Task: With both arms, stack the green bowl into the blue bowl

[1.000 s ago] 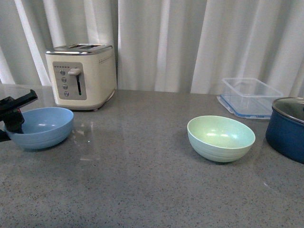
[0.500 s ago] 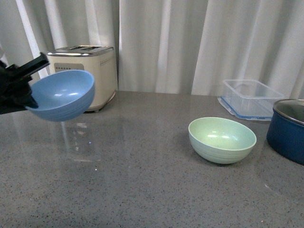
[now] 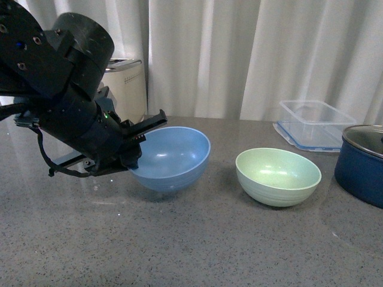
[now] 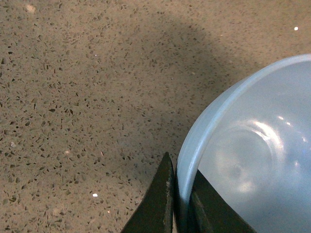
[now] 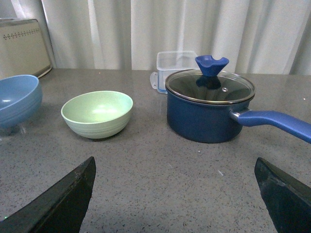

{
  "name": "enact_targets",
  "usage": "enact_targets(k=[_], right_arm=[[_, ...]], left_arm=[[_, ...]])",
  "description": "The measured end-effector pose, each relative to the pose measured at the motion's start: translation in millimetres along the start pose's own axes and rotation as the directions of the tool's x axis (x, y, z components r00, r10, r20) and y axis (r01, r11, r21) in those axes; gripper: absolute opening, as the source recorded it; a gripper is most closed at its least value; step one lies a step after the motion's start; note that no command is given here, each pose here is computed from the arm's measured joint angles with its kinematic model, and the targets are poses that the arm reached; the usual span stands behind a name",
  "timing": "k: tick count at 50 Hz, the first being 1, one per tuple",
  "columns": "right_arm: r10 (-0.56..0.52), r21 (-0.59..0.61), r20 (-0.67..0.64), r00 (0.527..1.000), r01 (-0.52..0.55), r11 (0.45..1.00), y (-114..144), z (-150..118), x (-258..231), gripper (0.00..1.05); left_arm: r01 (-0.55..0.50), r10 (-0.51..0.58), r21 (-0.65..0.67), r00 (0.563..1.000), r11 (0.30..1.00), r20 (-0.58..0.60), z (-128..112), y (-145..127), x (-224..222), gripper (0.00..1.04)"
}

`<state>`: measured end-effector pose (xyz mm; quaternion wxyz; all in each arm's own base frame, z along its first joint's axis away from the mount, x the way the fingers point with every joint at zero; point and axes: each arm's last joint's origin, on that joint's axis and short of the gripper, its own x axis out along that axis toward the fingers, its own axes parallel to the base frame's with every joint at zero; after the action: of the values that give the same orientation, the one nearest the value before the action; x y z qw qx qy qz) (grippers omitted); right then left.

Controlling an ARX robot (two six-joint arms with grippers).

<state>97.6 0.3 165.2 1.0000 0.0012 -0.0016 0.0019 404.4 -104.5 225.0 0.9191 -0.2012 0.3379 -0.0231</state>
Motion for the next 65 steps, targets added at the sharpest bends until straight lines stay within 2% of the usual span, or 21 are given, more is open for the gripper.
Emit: enact_targets(k=[33, 39, 54, 57, 61, 64, 65], right_arm=[[0.000, 0.000, 0.000, 1.000, 0.000, 1.000, 0.0, 0.0, 0.0, 0.95], [0.000, 0.000, 0.000, 1.000, 0.000, 1.000, 0.0, 0.0, 0.0, 0.95], [0.000, 0.000, 0.000, 1.000, 0.000, 1.000, 0.0, 0.0, 0.0, 0.95], [0.000, 0.000, 0.000, 1.000, 0.000, 1.000, 0.0, 0.0, 0.0, 0.95], [0.000, 0.000, 0.000, 1.000, 0.000, 1.000, 0.0, 0.0, 0.0, 0.95], [0.000, 0.000, 0.000, 1.000, 0.000, 1.000, 0.0, 0.0, 0.0, 0.95], [0.000, 0.000, 0.000, 1.000, 0.000, 1.000, 0.0, 0.0, 0.0, 0.95]], left_arm=[[-0.007, 0.009, 0.037, 0.999, 0.999, -0.052, -7.8, -24.2, 28.9, 0.04], [0.002, 0.000, 0.042, 0.998, 0.999, -0.058, -9.8, -27.3, 28.6, 0.28], [0.067, -0.066, 0.049, 0.998, 0.997, -0.021, -5.0, -31.2, 6.6, 0.69], [0.078, -0.080, 0.062, 0.996, 0.995, 0.031, 0.8, -29.6, -8.4, 0.78], [0.085, -0.100, 0.097, 0.982, 0.992, 0.161, 8.7, -25.2, -36.9, 0.91], [0.093, -0.133, 0.147, 0.946, 0.985, 0.296, 14.6, -17.8, -67.4, 1.00], [0.081, -0.138, 0.163, 0.916, 0.983, 0.378, 16.1, -12.1, -84.0, 0.99]])
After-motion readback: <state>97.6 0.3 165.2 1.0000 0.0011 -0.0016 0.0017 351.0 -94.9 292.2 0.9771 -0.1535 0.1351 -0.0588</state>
